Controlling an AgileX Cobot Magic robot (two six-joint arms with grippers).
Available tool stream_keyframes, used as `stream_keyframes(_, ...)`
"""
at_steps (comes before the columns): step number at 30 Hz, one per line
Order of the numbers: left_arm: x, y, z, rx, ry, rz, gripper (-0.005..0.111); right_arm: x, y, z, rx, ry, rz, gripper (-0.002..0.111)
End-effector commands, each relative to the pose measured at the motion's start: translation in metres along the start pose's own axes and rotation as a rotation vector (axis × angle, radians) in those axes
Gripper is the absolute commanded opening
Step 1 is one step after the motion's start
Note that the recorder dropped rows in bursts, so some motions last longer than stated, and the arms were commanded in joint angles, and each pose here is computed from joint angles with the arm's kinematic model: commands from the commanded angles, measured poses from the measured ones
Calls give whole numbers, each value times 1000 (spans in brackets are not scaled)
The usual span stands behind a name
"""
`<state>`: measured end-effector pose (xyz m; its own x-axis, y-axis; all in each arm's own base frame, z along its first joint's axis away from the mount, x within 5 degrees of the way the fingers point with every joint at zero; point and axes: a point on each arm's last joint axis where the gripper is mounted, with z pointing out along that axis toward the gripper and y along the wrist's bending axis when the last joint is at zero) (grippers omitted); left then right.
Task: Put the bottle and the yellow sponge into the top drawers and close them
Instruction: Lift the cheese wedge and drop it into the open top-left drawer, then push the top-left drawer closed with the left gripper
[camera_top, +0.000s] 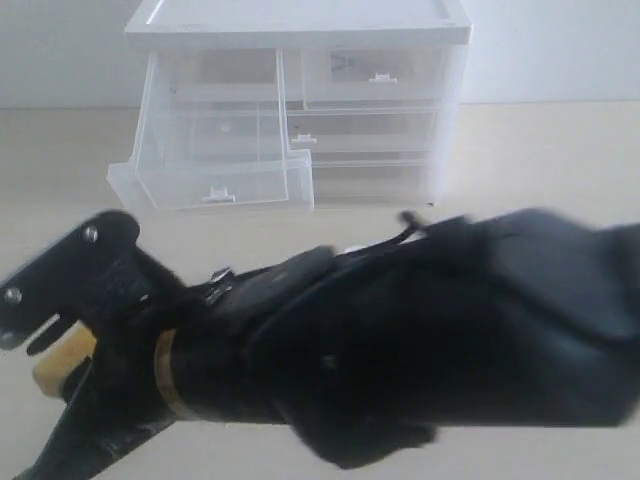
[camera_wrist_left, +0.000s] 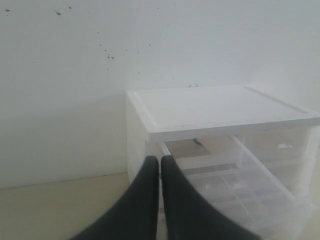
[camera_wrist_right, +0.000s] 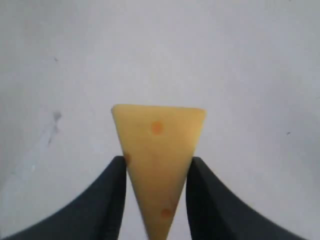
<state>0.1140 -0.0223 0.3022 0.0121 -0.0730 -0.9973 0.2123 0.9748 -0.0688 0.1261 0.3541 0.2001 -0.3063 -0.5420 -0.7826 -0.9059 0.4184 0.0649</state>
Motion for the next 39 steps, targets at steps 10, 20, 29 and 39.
stream_keyframes(10,4,2,1,-21,25,-32,4,-83,-121,-91,260,-340,70,0)
stream_keyframes(20,4,2,1,-21,25,-32,4,-89,-151,-26,298,-264,-7,0)
stream_keyframes(29,4,2,1,-21,25,-36,4,-86,-155,-20,320,-246,25,51)
stream_keyframes(39,17,3,14,-15,101,-99,4,-109,-151,-82,432,-349,42,59)
